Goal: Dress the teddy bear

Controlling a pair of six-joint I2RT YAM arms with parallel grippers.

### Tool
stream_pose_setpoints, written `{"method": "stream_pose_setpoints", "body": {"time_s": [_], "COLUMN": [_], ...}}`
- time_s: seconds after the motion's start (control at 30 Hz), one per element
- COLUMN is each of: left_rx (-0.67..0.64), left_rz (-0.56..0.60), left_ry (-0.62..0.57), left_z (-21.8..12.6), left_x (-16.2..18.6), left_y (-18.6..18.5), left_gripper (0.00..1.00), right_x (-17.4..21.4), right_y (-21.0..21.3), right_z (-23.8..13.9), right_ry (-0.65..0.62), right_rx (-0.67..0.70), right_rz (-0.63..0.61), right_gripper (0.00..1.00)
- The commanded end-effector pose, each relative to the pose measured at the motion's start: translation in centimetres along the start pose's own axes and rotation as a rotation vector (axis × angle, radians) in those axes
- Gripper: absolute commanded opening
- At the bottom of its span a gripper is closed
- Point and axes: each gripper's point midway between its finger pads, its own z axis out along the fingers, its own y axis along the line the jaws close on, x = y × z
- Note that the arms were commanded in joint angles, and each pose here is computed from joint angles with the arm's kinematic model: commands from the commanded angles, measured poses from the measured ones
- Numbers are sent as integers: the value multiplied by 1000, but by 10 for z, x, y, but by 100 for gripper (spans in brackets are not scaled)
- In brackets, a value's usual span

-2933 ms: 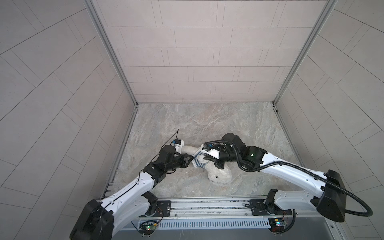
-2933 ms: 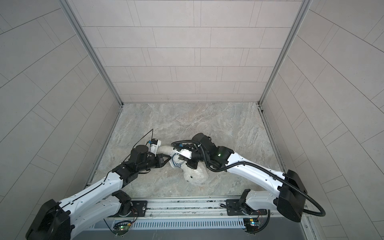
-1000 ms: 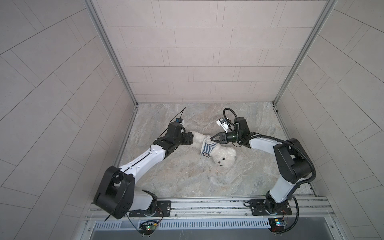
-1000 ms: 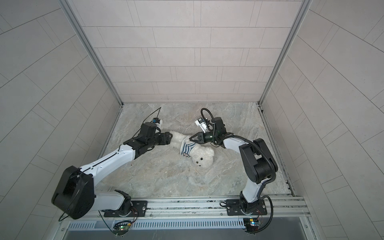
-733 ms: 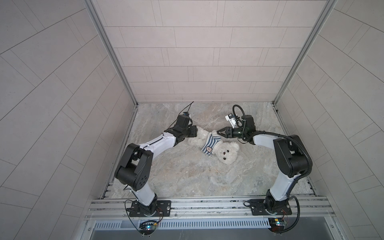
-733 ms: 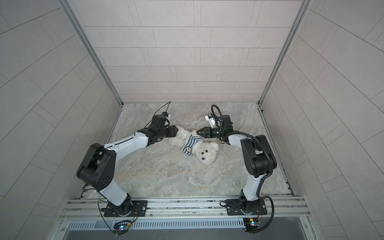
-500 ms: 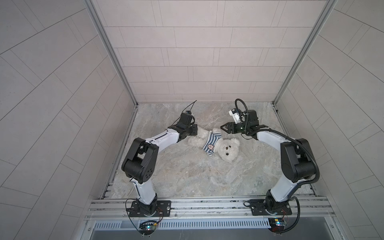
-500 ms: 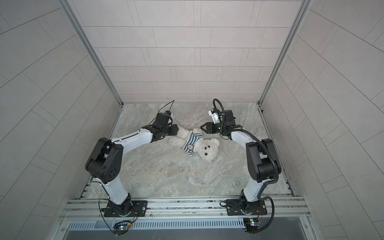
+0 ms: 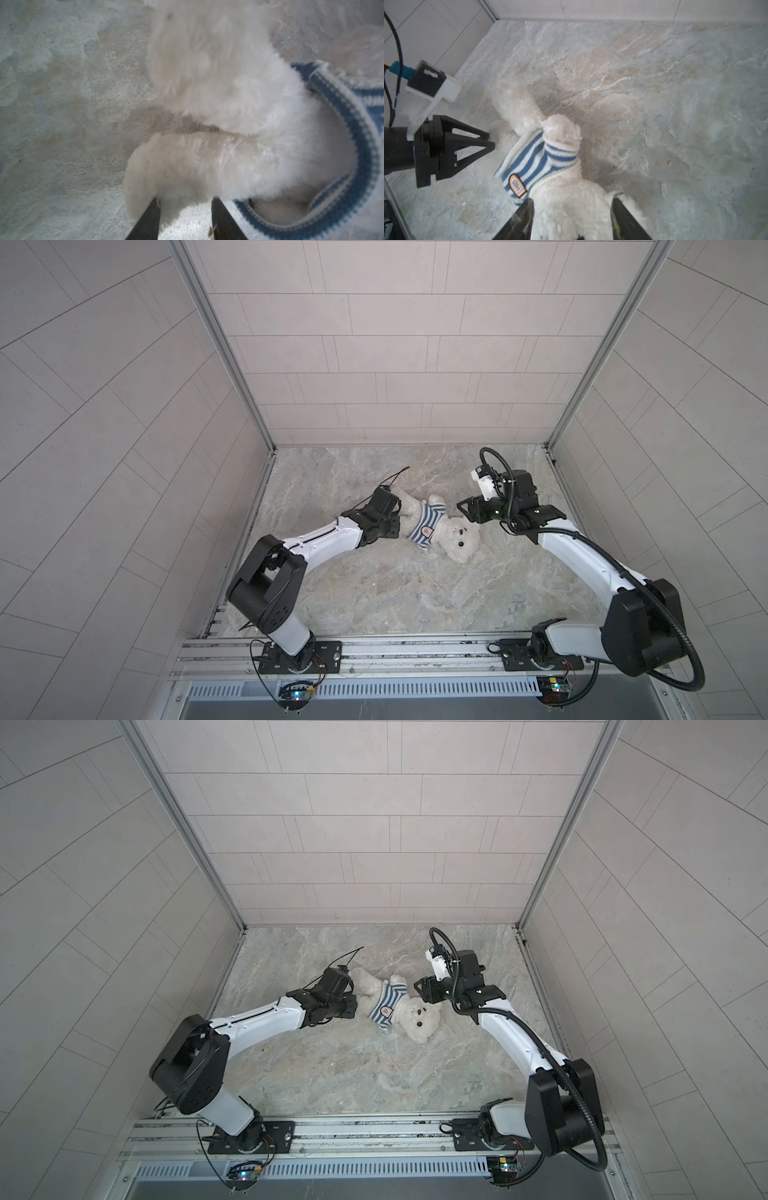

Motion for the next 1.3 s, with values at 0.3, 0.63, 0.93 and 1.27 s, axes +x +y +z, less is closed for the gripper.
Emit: {"method": "stream_pose_setpoints", "body": {"time_s": [0.3, 0.63, 0.93, 1.27], "left_rx": [160, 265, 479, 535], "left_rz": [119, 69, -83, -87], "left_ry": [54, 159, 169, 172], "left_z": [-23, 7, -16, -70], "left_x": [-17, 9, 40, 45], "left_y": [-30, -45, -96, -119], "left_gripper": [77, 85, 81, 82], "right_x": [43, 64, 89, 116], "right_y": [37, 47, 40, 17], "right_z": [-37, -51, -45, -25], "right_ry": [34, 55, 60, 71], "right_rx": [-31, -34, -24, 32], "right_rz": [4, 11, 98, 189], "right_gripper": [62, 64, 64, 65]}}
